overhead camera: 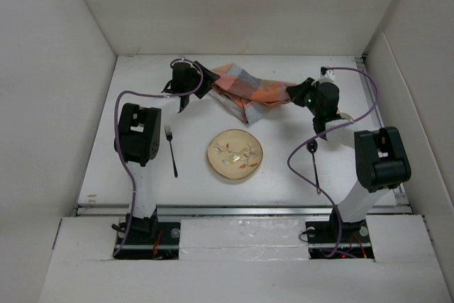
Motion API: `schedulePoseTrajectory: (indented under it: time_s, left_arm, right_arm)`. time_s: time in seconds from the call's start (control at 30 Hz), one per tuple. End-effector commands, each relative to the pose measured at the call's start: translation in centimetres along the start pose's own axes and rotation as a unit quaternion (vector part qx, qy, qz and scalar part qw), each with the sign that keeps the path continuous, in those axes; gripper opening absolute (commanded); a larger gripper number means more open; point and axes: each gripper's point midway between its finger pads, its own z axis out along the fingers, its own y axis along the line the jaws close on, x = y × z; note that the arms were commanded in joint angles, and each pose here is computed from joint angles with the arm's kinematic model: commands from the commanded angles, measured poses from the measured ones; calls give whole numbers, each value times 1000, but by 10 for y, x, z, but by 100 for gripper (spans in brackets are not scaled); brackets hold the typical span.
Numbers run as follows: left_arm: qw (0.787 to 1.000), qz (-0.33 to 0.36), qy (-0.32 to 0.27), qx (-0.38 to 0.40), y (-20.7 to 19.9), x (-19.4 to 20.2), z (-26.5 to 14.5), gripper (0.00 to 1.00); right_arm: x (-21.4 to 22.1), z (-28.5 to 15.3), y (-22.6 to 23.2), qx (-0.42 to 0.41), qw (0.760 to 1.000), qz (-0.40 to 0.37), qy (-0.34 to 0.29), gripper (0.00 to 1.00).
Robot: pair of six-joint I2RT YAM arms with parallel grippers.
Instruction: Set the dinner table for one person
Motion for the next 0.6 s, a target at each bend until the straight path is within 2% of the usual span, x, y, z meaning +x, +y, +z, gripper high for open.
schedulePoseTrajectory:
  time_s: [0.0, 0.13, 0.3, 0.57]
  left_arm:
    - [999, -10, -35, 40, -37, -25, -3, 59]
    - [996, -28, -40, 71, -52, -31, 5, 53]
    - [997, -41, -33, 58, -46, -34, 27, 48]
    - [997, -26, -59, 40, -40, -40, 19, 48]
  right_arm:
    - [-34, 1, 28, -37, 998, -23, -42, 0]
    - [-30, 3, 30, -39, 998, -23, -40, 0]
    - [-31, 3, 30, -39, 998, -20, -42, 0]
    - [-42, 4, 34, -43, 998, -22, -46, 0]
